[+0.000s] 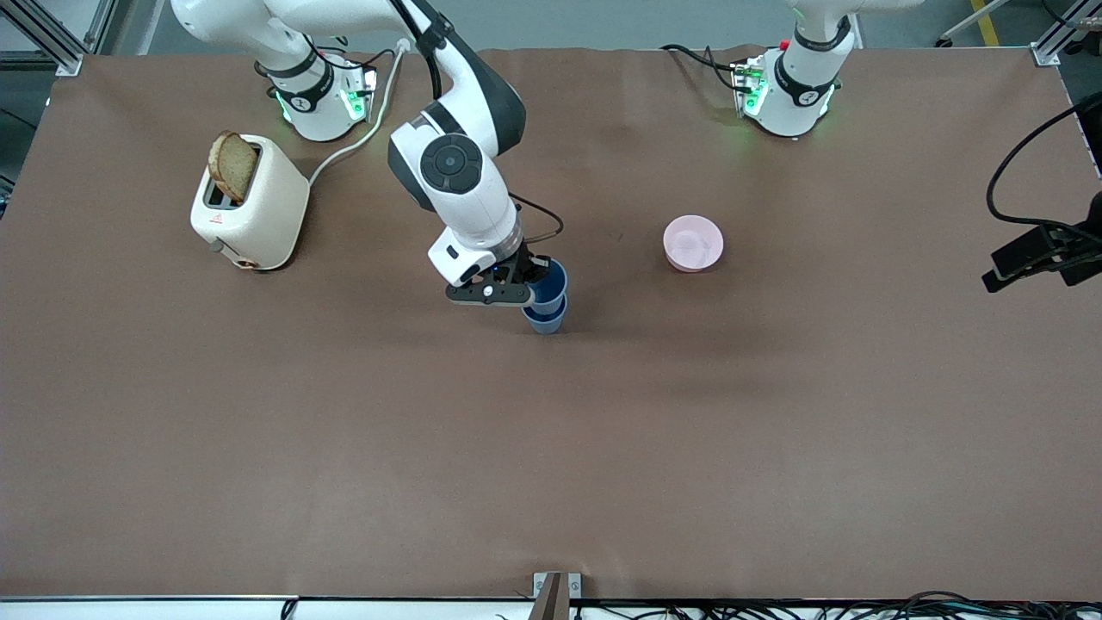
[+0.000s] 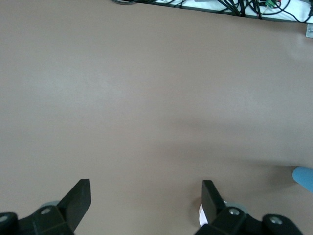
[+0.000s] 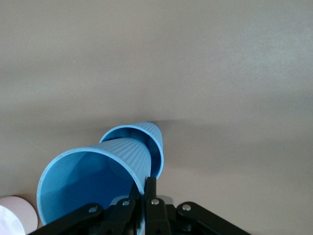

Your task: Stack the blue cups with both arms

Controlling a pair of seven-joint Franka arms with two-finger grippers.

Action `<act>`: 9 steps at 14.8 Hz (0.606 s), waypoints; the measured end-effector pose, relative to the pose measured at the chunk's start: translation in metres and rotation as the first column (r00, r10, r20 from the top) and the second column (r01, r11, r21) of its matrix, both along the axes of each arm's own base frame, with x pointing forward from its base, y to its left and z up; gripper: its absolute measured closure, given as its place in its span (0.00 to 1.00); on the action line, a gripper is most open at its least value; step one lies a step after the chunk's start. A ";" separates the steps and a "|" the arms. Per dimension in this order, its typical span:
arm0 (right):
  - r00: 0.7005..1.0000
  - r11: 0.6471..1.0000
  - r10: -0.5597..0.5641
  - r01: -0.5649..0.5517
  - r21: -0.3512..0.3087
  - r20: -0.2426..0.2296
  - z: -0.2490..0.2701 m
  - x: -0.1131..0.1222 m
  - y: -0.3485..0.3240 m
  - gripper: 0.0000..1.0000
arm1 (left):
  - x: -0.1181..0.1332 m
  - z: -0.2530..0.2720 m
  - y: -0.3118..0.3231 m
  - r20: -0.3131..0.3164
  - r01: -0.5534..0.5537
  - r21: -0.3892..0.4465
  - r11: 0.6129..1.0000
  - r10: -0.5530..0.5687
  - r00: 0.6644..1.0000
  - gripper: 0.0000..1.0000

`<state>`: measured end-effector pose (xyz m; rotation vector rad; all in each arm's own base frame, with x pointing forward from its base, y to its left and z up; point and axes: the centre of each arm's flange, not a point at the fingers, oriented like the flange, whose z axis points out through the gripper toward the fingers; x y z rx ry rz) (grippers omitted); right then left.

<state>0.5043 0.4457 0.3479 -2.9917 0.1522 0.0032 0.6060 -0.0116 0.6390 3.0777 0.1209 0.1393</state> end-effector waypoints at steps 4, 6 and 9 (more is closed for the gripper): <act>1.000 1.000 0.000 0.000 0.000 0.002 -0.005 -0.002 -0.001 0.79 | -0.002 -0.004 0.002 -0.009 -0.010 0.000 1.000 0.010 1.000 0.00; 1.000 1.000 -0.003 0.003 0.002 0.006 -0.004 0.000 -0.002 0.60 | -0.003 -0.006 0.002 -0.012 -0.011 0.000 1.000 0.011 1.000 0.00; 0.999 0.999 -0.032 0.031 0.014 0.032 0.015 0.014 -0.016 0.30 | -0.011 -0.011 0.003 -0.026 -0.011 0.000 1.000 0.011 1.000 0.00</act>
